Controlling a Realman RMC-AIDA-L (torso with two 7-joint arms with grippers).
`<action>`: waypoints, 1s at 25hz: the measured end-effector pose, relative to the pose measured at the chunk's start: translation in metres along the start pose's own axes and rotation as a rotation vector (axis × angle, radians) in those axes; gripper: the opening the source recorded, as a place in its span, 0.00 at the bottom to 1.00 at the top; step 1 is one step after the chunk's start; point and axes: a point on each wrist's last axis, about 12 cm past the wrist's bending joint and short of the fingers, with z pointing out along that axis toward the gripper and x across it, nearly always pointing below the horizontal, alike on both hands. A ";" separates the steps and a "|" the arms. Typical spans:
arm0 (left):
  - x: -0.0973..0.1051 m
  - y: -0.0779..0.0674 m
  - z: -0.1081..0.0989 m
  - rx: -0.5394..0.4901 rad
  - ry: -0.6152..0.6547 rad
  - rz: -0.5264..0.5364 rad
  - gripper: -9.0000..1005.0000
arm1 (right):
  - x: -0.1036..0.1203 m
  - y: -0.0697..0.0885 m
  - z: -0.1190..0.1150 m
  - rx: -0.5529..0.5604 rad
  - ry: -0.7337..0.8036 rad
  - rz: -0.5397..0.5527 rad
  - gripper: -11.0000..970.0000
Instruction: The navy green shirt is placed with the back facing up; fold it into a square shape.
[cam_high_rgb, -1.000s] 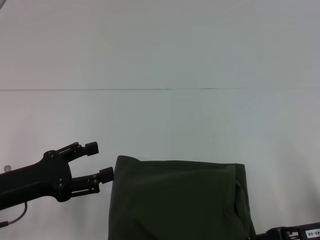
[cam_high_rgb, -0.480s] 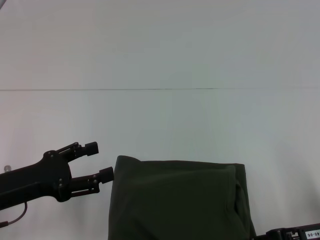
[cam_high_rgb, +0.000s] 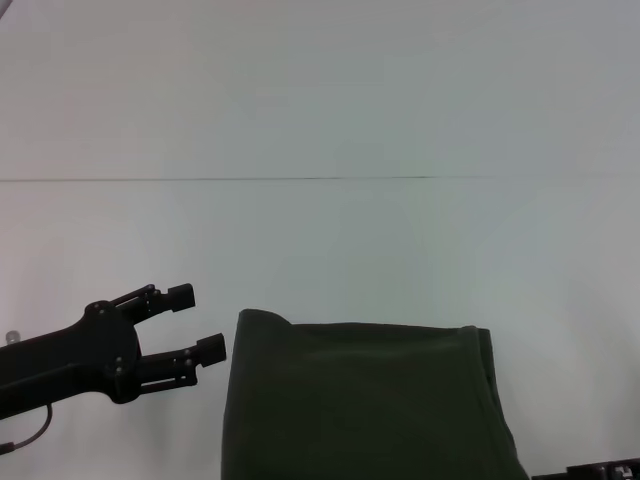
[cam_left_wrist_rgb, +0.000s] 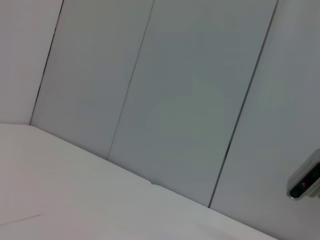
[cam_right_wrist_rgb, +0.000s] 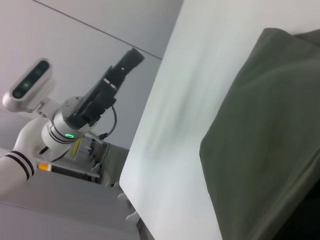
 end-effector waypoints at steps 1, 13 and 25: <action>0.000 0.000 0.000 -0.002 0.001 -0.002 0.93 | 0.002 -0.001 -0.003 0.003 -0.003 0.000 0.04; -0.001 0.001 0.000 -0.005 0.002 -0.002 0.93 | 0.019 -0.017 -0.002 0.103 0.063 0.028 0.05; -0.001 0.001 0.000 -0.007 0.003 -0.002 0.93 | 0.016 -0.026 -0.005 0.181 0.035 0.043 0.06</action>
